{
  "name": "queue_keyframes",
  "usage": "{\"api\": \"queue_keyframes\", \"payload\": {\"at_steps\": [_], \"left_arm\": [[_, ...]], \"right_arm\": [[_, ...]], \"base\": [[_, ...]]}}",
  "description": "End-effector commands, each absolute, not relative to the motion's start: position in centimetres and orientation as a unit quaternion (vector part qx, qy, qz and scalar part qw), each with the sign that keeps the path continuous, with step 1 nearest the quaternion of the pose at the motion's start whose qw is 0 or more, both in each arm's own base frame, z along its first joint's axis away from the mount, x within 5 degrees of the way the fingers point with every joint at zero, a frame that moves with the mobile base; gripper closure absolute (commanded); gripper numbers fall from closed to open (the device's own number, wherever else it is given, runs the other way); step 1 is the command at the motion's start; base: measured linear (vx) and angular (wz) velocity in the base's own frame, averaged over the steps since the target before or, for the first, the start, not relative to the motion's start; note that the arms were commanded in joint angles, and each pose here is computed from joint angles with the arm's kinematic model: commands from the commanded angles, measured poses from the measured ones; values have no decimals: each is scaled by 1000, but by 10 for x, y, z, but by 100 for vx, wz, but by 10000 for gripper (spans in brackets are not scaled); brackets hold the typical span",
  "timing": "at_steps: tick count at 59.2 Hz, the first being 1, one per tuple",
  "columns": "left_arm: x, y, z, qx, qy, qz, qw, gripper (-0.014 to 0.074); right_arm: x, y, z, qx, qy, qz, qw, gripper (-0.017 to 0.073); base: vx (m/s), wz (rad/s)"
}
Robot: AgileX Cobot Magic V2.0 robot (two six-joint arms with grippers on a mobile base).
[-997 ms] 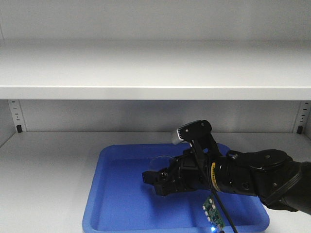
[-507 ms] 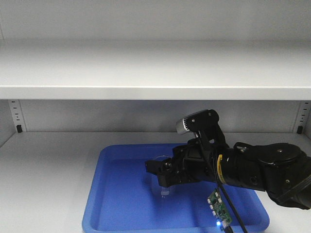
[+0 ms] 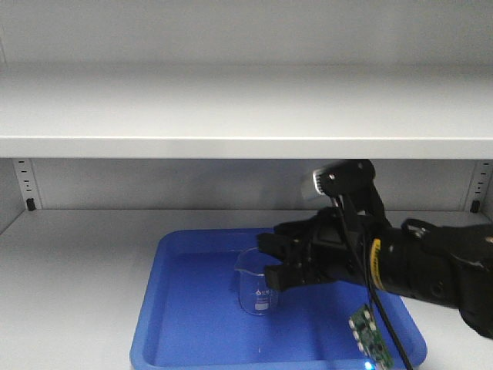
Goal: Pick beaker and place in left cabinet
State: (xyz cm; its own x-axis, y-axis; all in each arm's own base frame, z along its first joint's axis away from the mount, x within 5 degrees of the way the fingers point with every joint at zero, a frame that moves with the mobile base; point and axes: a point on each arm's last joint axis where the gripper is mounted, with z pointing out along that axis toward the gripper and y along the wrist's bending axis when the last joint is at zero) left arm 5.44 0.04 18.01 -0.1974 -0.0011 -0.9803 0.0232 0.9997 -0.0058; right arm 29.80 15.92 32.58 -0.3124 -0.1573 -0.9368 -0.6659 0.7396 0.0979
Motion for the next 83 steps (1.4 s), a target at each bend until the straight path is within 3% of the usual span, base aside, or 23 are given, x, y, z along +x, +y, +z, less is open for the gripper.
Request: {"api": "queue_keyframes", "payload": {"at_steps": [1,45,83], "left_arm": [[55,-1,192,10,740,-18,672,590],[55,-1,192,10,740,-18,672,590],[55,-1,192,10,740,-18,672,590]], "right_arm": [[286,148,338,-259,765,215,549,574],[177,91,313,-200,768,190,578,564],[166,87,306,-203,769,194,575,561]], "base": [[0,0],[0,0],[0,0]]}}
